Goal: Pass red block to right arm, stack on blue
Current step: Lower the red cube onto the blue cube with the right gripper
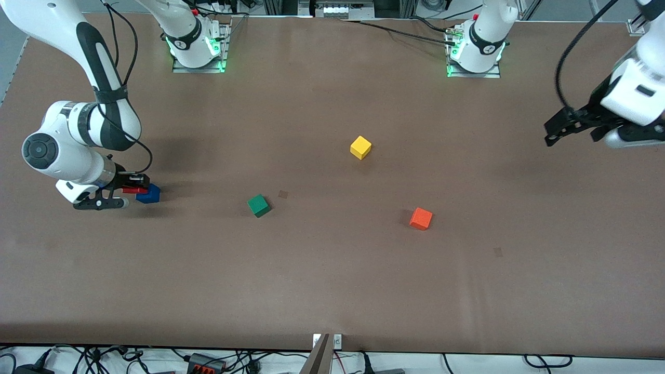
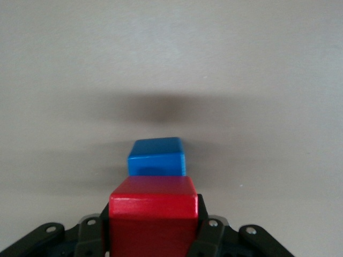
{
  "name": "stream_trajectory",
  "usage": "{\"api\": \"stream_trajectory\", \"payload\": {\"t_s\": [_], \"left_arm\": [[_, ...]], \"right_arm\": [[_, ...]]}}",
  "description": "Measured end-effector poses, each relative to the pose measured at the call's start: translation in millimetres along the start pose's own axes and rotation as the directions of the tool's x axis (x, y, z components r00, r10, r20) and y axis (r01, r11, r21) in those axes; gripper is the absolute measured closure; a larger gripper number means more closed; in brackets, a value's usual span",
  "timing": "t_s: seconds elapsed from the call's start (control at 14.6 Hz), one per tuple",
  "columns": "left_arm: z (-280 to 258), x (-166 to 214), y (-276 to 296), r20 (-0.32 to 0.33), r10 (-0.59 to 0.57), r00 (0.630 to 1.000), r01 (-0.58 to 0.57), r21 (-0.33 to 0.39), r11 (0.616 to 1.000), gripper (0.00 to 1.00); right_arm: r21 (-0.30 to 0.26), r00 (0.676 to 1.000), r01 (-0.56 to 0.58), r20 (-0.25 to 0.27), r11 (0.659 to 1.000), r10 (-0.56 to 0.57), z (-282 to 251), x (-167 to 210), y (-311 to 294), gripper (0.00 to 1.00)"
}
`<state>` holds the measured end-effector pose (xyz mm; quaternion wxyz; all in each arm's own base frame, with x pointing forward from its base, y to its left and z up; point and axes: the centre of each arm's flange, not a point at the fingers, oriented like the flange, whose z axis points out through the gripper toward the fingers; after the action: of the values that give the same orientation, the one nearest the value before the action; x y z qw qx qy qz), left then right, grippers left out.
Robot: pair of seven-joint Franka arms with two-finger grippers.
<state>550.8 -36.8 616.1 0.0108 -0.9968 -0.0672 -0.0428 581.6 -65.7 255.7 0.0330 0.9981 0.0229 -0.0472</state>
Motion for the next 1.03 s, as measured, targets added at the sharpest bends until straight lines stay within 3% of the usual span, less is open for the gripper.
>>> {"api": "stream_trajectory", "payload": {"t_s": [0.21,0.48,1.03], "left_arm": [[-1,-9,-10,0.01,0.032,0.999,-0.032,0.005,0.999,0.0],[1,-23,-4,0.093,0.09,0.992,-0.091,0.015,0.996,0.0],[3,-13,-12,0.104,0.082,0.991,-0.084,0.014,0.996,0.0]], "right_arm": [[-0.001,1.0,-0.017,-0.014,1.0,0.017,5,-2,10,0.44],[0.0,1.0,-0.016,-0.009,1.0,0.016,10,-3,7,0.44],[0.004,0.999,-0.02,-0.027,1.0,0.021,9,-1,3,0.44]]}}
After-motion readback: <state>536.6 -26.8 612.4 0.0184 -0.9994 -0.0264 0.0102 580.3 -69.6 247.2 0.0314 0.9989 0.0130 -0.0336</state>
